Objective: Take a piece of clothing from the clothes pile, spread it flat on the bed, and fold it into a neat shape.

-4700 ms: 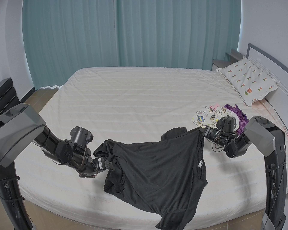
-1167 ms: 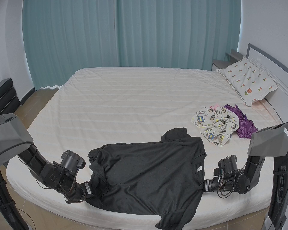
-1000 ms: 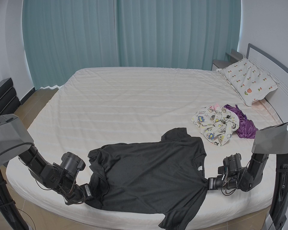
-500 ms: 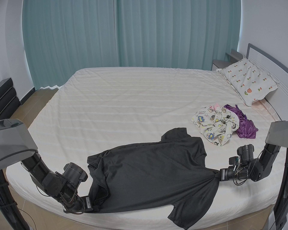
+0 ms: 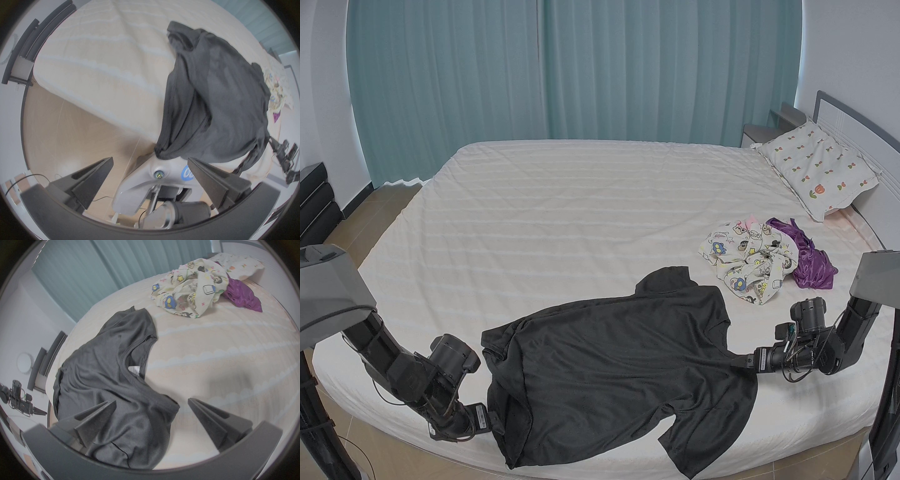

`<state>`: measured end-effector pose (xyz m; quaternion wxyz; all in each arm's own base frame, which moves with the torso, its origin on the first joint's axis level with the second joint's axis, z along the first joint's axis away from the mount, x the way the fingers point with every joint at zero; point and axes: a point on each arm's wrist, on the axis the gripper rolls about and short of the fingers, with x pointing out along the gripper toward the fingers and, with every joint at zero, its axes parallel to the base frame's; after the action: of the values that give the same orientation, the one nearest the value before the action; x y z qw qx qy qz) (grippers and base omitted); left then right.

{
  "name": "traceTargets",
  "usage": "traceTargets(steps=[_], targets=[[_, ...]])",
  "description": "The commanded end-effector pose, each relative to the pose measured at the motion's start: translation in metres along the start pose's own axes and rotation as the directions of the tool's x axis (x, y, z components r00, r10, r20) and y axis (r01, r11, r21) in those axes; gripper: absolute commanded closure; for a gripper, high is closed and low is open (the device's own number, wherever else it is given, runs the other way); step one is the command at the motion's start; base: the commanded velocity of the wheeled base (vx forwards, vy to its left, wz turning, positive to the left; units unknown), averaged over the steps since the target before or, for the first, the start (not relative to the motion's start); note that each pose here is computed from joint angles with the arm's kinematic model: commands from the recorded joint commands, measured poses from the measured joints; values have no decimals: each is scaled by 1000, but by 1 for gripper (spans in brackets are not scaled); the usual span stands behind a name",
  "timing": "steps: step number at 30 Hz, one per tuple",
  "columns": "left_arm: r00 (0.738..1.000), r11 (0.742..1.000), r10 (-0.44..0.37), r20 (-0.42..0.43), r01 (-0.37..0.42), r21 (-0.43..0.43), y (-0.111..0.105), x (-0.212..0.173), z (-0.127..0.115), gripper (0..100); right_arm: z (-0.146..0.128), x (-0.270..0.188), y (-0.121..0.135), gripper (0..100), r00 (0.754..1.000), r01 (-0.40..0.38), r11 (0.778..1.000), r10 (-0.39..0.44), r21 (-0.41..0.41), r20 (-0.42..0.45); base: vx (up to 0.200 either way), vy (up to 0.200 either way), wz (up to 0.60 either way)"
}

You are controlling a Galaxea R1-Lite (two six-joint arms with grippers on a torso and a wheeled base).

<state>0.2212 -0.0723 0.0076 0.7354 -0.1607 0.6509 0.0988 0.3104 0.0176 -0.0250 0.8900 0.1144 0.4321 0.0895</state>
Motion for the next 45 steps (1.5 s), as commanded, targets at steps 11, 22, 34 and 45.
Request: traceTargets(steps=[11, 22, 34, 45], targets=[[962, 965, -149, 227, 192, -179, -38, 3, 109, 0, 12, 4, 5, 0, 993, -69, 946, 34, 318, 117, 0, 0, 0], [935, 955, -37, 352, 137, -262, -45, 43, 172, 0, 9, 10, 6, 0, 990, -98, 910, 48, 403, 131, 0, 0, 0], [908, 937, -61, 415, 195, -288, -51, 49, 190, 100, 5, 8, 10, 0, 985, -122, 915, 65, 384, 158, 0, 0, 0], [846, 900, -95, 525, 299, -317, -51, 24, 222, 100, 6, 7, 10, 0, 984, -136, 913, 80, 384, 158, 0, 0, 0]])
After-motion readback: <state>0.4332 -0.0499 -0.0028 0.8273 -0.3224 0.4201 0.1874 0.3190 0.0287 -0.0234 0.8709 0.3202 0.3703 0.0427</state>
